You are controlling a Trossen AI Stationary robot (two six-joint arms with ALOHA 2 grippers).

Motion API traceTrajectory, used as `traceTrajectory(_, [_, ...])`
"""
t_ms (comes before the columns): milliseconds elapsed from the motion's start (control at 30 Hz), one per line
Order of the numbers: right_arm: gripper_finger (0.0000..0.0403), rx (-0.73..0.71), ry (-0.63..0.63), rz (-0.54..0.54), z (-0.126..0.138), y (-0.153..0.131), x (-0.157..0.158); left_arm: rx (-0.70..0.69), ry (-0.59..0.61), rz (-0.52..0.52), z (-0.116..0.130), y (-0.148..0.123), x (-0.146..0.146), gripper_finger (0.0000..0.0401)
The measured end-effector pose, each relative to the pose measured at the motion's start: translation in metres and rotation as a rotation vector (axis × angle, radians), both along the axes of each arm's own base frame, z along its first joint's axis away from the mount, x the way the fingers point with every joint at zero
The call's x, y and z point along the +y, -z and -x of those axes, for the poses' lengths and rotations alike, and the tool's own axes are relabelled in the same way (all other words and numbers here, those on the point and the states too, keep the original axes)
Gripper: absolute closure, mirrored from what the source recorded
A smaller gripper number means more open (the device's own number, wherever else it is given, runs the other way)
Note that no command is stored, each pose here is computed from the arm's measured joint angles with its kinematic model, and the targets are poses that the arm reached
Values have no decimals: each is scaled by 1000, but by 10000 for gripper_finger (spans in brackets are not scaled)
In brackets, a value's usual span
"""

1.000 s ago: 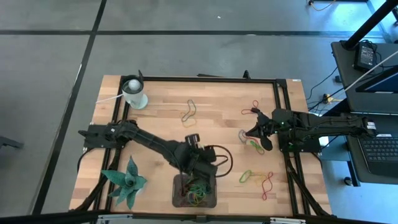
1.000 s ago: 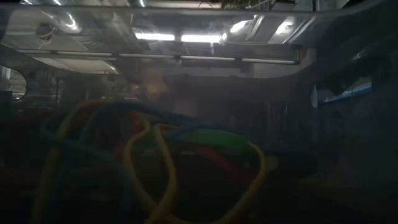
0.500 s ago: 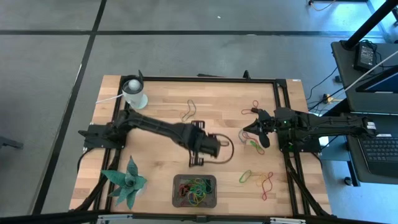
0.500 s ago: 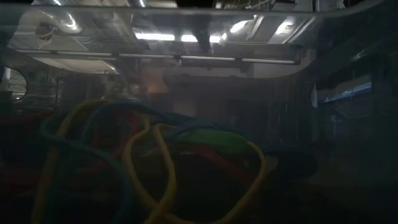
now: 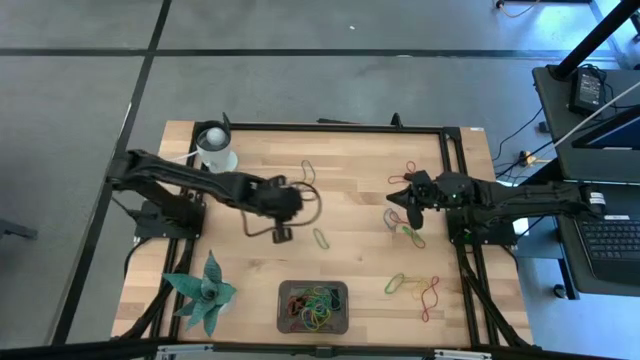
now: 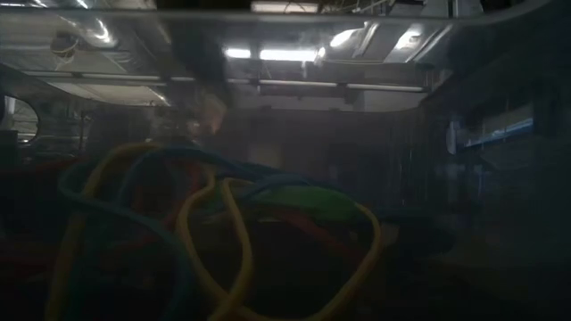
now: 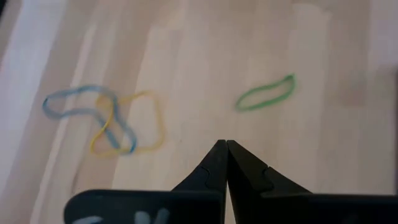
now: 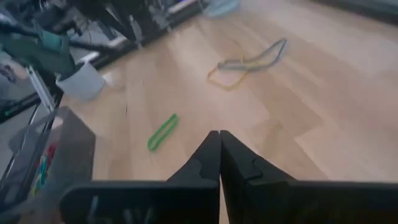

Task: Pick and place rubber bands into bin
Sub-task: Put the black rubber band into the black bin

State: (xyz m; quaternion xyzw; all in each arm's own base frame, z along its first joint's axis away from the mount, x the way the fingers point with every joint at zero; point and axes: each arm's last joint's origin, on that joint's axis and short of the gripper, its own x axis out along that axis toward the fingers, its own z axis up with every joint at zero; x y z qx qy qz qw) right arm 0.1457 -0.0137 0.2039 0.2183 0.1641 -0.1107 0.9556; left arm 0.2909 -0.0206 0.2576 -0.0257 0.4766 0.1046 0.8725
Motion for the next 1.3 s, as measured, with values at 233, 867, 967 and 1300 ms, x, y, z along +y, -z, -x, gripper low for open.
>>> traceTrajectory(233, [402, -17, 89, 16, -20, -31, -4, -138, -52, 37, 56, 12, 21, 399])
traceTrajectory(867, [397, 654, 450, -76, -102, -72, -87, -319, -63, 29, 109, 25, 39, 399])
traceTrajectory(967, [387, 774, 543, -164, -98, -61, -103, -335, -41, 28, 108, 24, 38, 399])
traceTrajectory(1300, [324, 1109, 547, -228, -75, -33, -131, -348, -67, 52, 107, 23, 39, 399])
